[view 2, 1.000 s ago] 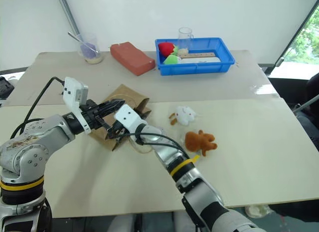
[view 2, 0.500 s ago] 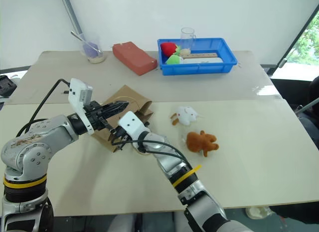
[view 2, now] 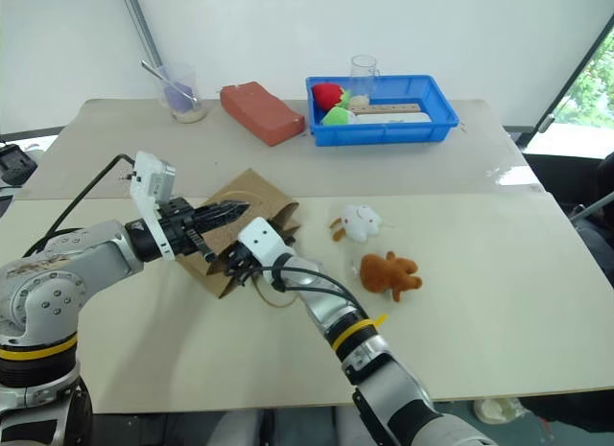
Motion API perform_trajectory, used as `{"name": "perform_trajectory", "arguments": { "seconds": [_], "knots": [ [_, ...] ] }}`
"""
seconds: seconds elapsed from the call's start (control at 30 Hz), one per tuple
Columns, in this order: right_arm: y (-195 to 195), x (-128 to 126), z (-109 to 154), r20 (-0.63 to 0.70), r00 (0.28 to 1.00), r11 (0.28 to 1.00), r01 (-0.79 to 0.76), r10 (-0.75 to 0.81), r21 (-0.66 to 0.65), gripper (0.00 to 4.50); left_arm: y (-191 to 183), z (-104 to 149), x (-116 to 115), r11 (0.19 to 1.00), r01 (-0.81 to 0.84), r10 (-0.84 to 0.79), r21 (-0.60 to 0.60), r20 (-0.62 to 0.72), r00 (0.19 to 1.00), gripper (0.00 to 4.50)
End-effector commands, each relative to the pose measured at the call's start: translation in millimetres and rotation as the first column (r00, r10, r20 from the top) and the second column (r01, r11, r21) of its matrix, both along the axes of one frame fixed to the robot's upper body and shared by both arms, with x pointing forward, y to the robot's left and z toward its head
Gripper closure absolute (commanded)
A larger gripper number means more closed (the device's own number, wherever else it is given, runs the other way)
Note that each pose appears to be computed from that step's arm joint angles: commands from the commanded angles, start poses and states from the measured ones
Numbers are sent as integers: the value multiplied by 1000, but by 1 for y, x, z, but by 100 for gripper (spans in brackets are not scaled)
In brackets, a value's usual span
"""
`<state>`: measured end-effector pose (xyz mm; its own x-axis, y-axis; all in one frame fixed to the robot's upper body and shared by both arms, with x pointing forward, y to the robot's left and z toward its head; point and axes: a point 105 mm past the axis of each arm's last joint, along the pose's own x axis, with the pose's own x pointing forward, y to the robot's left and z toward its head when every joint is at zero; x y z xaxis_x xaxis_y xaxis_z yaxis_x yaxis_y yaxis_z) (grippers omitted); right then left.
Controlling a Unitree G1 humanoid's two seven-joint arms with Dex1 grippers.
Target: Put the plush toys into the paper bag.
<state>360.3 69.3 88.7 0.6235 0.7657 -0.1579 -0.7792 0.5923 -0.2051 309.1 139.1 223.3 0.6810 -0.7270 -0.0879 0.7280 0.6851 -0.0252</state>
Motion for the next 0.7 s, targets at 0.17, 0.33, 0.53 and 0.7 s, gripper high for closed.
{"name": "perform_trajectory", "arguments": {
  "seconds": [0.17, 0.33, 0.53, 0.7],
  "knots": [
    [30, -18, -8, -94, 995, 999, -43, 45, 28, 443, 9, 82, 20, 986, -115, 59, 118, 398, 915, 450],
    [32, -20, -9, -97, 994, 998, -53, 55, 25, 443, -2, 92, 20, 970, -129, 4, 208, 513, 858, 450],
    [33, -22, -10, -100, 993, 998, -56, 59, 26, 443, -15, 93, 12, 935, -147, -94, 323, 624, 776, 450],
    [32, -21, -5, -86, 995, 998, -46, 50, 51, 443, -18, 80, 7, 912, -163, -135, 376, 652, 746, 450]
  ]
}}
